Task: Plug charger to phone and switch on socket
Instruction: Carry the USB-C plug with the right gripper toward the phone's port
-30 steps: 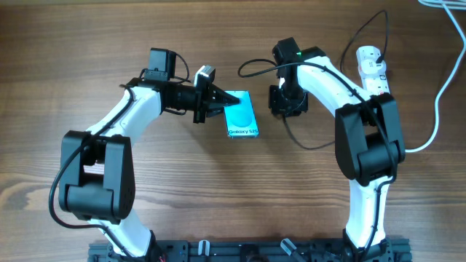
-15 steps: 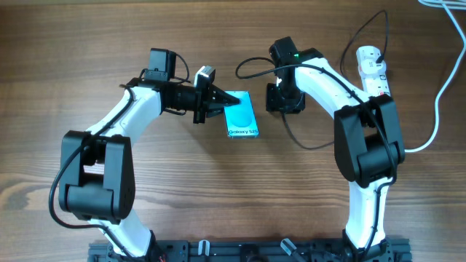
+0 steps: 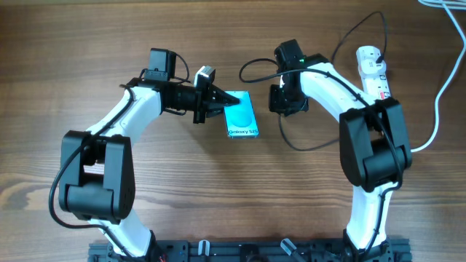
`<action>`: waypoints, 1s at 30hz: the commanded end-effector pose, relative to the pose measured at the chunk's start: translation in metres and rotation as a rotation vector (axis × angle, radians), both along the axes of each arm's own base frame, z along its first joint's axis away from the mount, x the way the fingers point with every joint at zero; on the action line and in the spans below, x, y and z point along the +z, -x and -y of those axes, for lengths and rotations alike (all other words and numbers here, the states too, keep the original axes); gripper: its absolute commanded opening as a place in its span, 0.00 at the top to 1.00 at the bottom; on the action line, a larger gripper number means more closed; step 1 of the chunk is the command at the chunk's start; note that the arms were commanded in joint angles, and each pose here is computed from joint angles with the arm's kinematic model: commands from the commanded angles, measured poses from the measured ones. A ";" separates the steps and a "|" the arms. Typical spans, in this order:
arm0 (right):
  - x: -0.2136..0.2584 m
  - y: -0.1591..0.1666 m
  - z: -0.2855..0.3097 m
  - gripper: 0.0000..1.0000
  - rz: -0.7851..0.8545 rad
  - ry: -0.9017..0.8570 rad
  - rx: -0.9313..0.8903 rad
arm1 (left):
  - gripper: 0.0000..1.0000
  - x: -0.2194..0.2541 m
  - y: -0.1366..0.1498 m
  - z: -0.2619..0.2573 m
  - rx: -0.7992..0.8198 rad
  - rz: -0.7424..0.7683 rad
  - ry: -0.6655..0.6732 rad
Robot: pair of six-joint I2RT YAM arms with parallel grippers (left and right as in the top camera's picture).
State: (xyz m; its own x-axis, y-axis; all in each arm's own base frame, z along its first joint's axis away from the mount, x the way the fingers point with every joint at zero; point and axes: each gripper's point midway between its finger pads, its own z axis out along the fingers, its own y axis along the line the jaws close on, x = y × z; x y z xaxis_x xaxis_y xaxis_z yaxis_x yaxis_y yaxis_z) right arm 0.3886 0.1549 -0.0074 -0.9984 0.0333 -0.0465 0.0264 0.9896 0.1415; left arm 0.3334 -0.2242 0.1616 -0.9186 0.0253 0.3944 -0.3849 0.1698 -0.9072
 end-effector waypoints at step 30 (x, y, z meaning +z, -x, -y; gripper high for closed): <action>0.256 0.216 -0.026 0.96 0.200 -0.656 0.538 | 0.96 0.032 -0.021 -0.010 -0.038 0.471 0.146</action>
